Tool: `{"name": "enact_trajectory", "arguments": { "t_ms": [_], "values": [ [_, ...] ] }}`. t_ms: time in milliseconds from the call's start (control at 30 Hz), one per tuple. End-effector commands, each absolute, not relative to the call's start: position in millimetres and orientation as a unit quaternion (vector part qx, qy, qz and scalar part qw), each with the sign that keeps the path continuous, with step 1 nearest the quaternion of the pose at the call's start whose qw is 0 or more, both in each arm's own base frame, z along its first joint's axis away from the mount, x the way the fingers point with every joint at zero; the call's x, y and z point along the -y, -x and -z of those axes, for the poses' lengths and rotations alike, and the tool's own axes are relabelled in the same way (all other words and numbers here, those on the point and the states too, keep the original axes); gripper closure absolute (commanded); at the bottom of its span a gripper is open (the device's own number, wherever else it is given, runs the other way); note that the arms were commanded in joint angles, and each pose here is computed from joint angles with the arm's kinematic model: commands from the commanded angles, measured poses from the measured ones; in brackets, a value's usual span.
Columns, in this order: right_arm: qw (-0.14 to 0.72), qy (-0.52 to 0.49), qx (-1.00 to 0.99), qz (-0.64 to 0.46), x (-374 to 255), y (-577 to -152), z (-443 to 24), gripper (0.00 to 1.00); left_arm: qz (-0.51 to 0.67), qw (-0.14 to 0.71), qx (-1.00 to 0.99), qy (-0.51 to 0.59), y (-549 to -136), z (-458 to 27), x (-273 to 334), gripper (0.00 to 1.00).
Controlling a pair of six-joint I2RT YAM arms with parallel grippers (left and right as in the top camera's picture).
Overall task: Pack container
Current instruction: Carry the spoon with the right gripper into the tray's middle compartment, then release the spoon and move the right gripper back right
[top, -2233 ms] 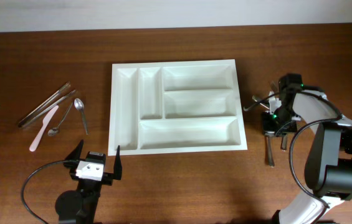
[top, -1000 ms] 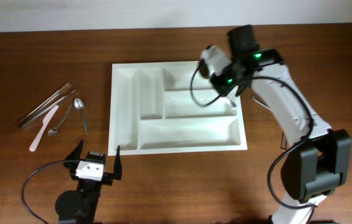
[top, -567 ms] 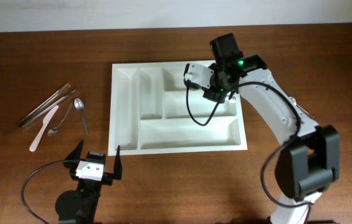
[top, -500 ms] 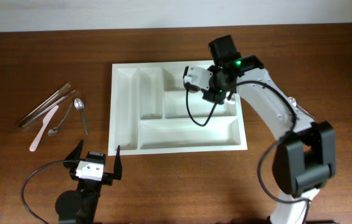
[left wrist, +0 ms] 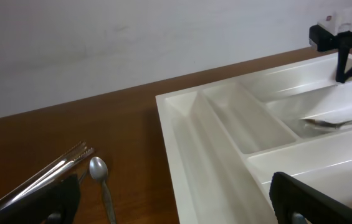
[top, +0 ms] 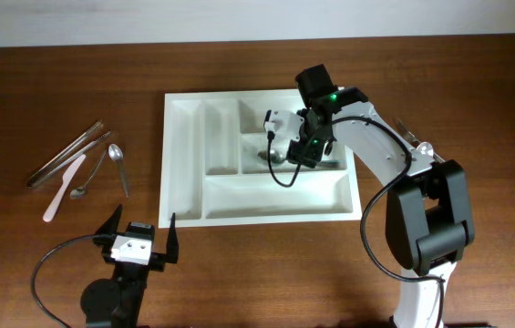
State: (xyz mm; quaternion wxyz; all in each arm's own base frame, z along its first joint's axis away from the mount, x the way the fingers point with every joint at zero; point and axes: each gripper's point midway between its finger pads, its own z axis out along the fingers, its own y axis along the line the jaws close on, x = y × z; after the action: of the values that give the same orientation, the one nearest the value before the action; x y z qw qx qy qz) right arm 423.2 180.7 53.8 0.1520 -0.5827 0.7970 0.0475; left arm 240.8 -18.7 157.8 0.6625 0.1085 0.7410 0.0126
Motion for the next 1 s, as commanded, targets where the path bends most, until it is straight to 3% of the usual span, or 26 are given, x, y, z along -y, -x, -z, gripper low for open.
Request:
{"name": "enact_trajectory", "arguments": {
  "t_ms": [0, 67, 367, 567, 800, 967],
  "values": [
    [0.165, 0.523, -0.834, -0.061, -188.9, -429.1, -68.2, 0.05, -0.011, 0.664, -0.741, -0.102, -240.9, -156.7, 17.4, 0.01],
    [0.168, 0.493, -0.851, -0.061, -189.0, -433.8, -79.9, 0.0, -0.011, 0.664, -0.741, -0.102, -240.9, -156.7, 17.4, 0.01],
    [0.143, 0.359, -0.92, -0.056, -148.0, -438.8, -151.9, 0.01, -0.011, 0.664, -0.741, -0.102, -240.9, -156.7, 17.4, 0.01],
    [0.098, 0.303, -0.944, -0.091, -112.5, -421.4, -162.4, 0.0, -0.011, 0.664, -0.741, -0.102, -240.9, -156.7, 17.4, 0.01],
    [0.083, 0.142, -0.983, -0.086, -37.6, -427.9, -159.1, 0.19, -0.011, 0.664, -0.741, -0.102, -240.9, -156.7, 17.4, 0.01],
    [0.081, 0.043, -0.994, -0.062, 24.9, -428.2, -156.9, 0.19, -0.011, 0.664, -0.741, -0.102, -240.9, -156.7, 17.4, 0.01]
  ]
}}
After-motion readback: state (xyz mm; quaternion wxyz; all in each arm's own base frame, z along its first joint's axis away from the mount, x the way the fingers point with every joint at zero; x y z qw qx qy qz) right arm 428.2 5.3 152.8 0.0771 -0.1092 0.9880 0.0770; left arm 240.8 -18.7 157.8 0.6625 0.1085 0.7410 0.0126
